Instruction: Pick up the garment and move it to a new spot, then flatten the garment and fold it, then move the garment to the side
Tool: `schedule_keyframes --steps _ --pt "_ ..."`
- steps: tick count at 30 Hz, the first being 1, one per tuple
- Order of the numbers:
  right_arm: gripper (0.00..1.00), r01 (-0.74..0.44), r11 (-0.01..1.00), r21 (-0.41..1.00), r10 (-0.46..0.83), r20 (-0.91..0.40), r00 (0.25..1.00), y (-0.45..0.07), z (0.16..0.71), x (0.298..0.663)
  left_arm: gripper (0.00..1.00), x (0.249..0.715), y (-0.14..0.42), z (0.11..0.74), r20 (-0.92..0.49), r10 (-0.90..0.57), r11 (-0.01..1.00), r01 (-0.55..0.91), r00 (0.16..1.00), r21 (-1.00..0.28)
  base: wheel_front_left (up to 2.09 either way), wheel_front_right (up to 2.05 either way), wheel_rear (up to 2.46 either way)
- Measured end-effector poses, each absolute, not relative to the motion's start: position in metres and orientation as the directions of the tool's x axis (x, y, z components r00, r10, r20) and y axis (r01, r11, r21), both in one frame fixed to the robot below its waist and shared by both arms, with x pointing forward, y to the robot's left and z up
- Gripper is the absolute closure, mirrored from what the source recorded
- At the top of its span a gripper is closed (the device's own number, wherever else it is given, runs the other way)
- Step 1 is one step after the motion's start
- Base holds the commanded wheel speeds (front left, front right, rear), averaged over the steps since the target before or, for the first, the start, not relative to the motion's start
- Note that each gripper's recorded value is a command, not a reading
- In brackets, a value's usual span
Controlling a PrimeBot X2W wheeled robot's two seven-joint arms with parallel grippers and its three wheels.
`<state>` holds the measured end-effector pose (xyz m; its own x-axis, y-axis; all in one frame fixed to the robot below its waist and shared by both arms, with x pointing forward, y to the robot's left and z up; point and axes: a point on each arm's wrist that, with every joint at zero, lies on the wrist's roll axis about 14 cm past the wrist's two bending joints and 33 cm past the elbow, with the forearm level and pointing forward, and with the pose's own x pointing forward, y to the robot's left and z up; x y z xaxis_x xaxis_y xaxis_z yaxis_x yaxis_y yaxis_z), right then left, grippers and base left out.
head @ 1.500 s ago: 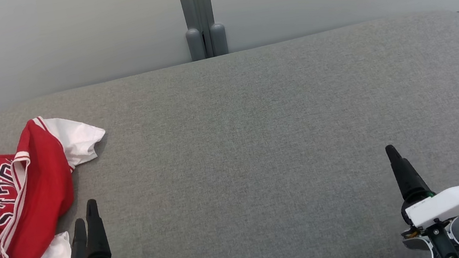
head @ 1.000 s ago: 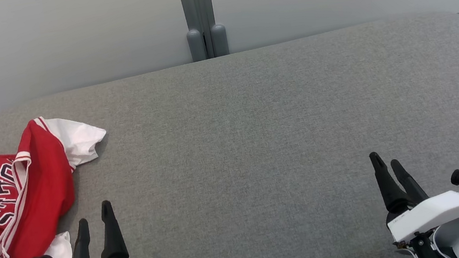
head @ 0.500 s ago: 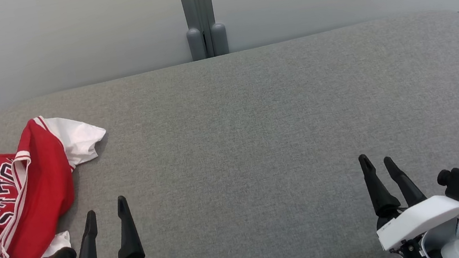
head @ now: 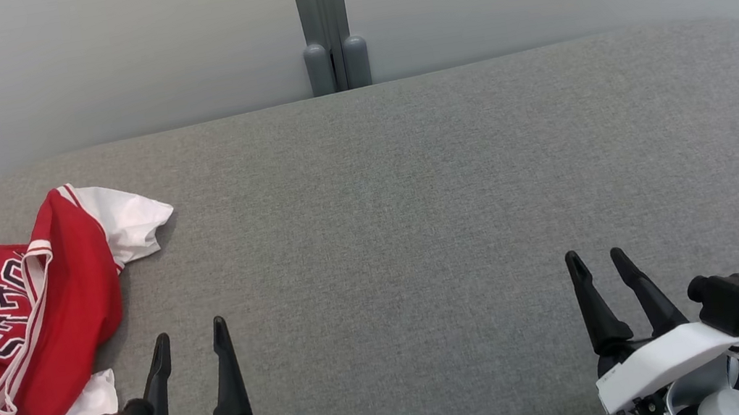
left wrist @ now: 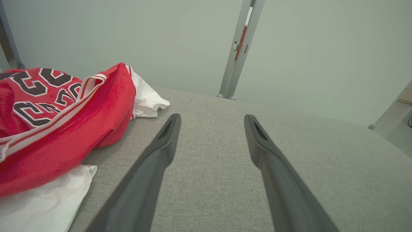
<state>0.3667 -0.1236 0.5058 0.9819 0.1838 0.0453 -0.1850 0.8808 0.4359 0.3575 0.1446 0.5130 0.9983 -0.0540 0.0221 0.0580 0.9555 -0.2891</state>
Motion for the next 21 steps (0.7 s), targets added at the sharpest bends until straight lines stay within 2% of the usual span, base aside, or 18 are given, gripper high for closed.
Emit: schedule_keyframes --steps 21 --pt "0.0 -0.248 0.93 0.27 0.233 0.088 0.969 -0.111 0.513 0.363 0.0 0.35 0.134 0.519 0.083 -0.091 0.99 0.099 0.992 -0.095 0.0 0.0 0.0"
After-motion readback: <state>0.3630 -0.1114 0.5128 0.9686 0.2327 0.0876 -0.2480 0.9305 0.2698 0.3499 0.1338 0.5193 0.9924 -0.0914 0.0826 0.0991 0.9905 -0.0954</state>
